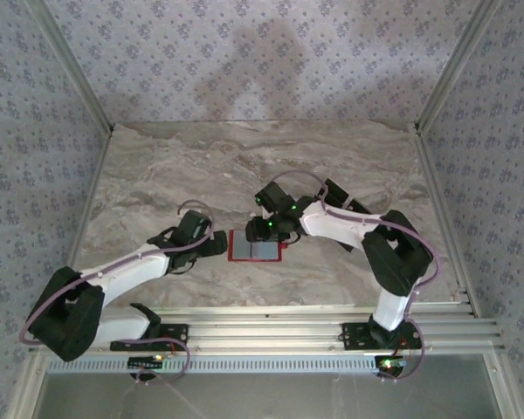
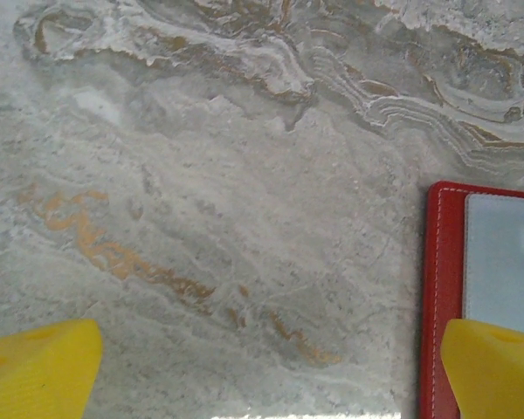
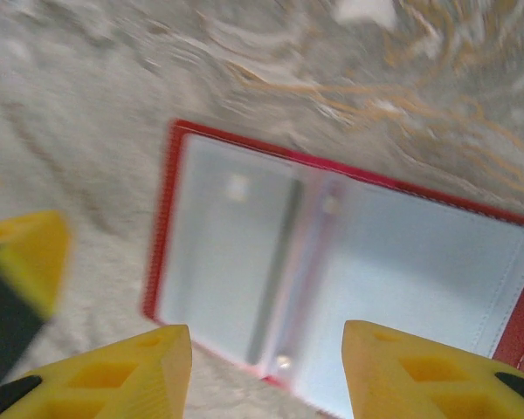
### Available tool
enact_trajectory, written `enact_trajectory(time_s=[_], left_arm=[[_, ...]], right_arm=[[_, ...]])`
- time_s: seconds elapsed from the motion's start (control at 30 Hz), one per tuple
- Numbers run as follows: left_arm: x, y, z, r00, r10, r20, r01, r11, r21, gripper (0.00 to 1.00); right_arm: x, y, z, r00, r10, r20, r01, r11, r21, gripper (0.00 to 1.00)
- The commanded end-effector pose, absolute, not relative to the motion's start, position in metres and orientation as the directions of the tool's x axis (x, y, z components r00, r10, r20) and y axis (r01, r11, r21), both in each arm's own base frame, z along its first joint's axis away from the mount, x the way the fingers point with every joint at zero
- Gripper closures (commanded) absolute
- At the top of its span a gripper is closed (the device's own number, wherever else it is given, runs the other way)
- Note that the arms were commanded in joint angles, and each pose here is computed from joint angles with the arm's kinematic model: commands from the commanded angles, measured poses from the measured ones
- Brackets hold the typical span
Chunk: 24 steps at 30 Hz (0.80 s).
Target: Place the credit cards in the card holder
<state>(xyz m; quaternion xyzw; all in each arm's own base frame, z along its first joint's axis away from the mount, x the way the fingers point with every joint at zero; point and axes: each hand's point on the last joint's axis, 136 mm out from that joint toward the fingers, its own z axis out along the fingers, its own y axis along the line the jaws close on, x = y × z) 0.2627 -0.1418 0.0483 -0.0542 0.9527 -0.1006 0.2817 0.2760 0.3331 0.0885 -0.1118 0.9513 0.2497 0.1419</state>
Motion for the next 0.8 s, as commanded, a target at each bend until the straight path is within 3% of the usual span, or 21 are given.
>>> enact_trajectory(time_s=[0.0, 0.43, 0.77], left_arm=[[0.277, -0.151, 0.058, -0.825, -0.141, -0.547, -0.015, 0.973, -0.229, 0.00], [0.303, -0.164, 0.072, -0.798, -0.087, -0.597, 0.041, 0.979, -0.197, 0.00], [0.312, -0.162, 0.098, -0.694, -0.126, -0.709, 0.066, 0.969, -0.237, 0.00]], right_arm=[[0.273, 0.328, 0.143, -0.888, -0.195, -0.417, -0.379, 0.825, 0.420, 0.49], [0.268, 0.167, 0.158, -0.882, -0.301, -0.363, -0.301, 0.952, -0.057, 0.49], [0.269, 0.110, 0.152, -0.915, -0.273, -0.298, -0.231, 0.958, -0.167, 0.49]])
